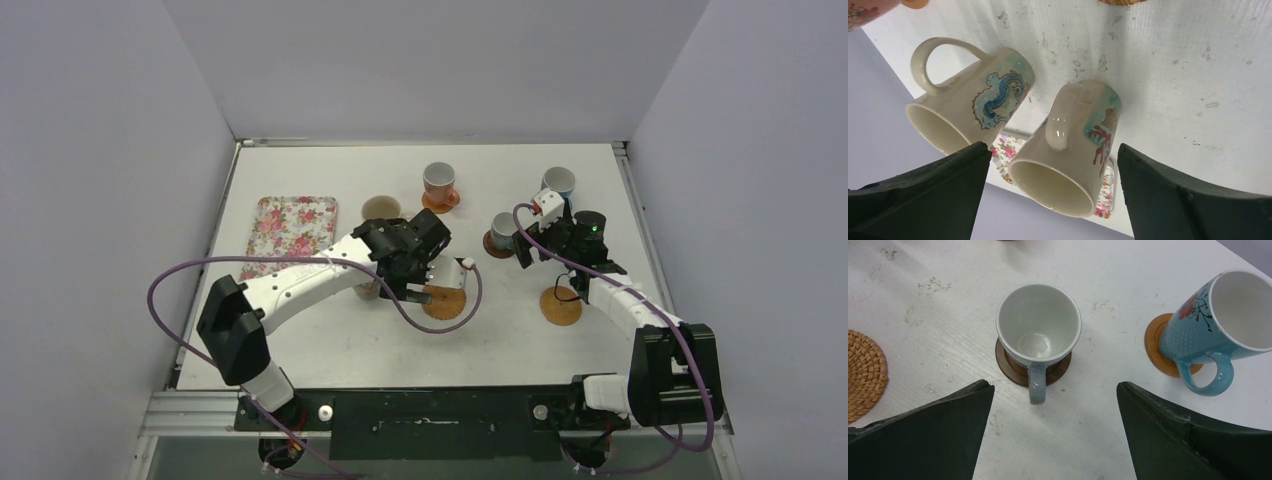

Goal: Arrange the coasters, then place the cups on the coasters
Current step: Place the cup at the center of the board.

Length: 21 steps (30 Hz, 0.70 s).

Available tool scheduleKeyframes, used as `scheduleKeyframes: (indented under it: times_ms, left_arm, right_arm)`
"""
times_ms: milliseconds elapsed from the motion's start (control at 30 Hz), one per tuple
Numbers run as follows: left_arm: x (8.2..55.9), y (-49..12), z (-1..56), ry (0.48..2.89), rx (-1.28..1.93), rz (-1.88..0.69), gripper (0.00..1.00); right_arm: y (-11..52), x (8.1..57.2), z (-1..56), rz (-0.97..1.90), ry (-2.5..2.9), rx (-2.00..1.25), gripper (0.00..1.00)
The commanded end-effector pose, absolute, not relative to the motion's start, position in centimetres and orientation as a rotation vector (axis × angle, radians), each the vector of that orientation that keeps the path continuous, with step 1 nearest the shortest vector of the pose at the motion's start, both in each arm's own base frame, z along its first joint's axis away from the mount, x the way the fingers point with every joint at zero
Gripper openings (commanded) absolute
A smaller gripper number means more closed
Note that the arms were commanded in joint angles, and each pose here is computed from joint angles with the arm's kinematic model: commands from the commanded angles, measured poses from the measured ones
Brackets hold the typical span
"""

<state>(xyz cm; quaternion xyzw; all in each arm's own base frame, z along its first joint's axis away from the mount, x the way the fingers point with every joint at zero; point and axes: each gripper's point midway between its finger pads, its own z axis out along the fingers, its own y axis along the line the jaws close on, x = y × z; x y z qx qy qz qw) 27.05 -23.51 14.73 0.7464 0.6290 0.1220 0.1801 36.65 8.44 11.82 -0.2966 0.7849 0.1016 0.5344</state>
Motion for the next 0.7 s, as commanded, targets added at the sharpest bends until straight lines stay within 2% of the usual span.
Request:
scheduleKeyframes:
  times_ms: [0, 333, 500, 667]
  left_arm:
    - [27.5, -24.5, 20.1, 1.719, 1.913, 0.223, 0.97]
    - [29.9, -20.7, 26.3, 1.685, 1.533, 0.181, 0.97]
    - [31.3, -15.4, 27.3, 1.675, 1.261, 0.277, 0.97]
    - [31.4, -10.2, 27.1, 1.727, 1.072, 0.257, 0.97]
  right_arm:
    - [8.1, 38.0, 14.6, 0.199, 1.792, -0.703, 1.00]
    - [8.3, 37.5, 16.5, 0.205, 1.770, -0.699, 1.00]
    - [8.9, 37.3, 17.4, 0.245, 1.803, -0.752, 1.00]
    - [8.8, 38.2, 17.9, 0.250, 1.871, -0.763, 1.00]
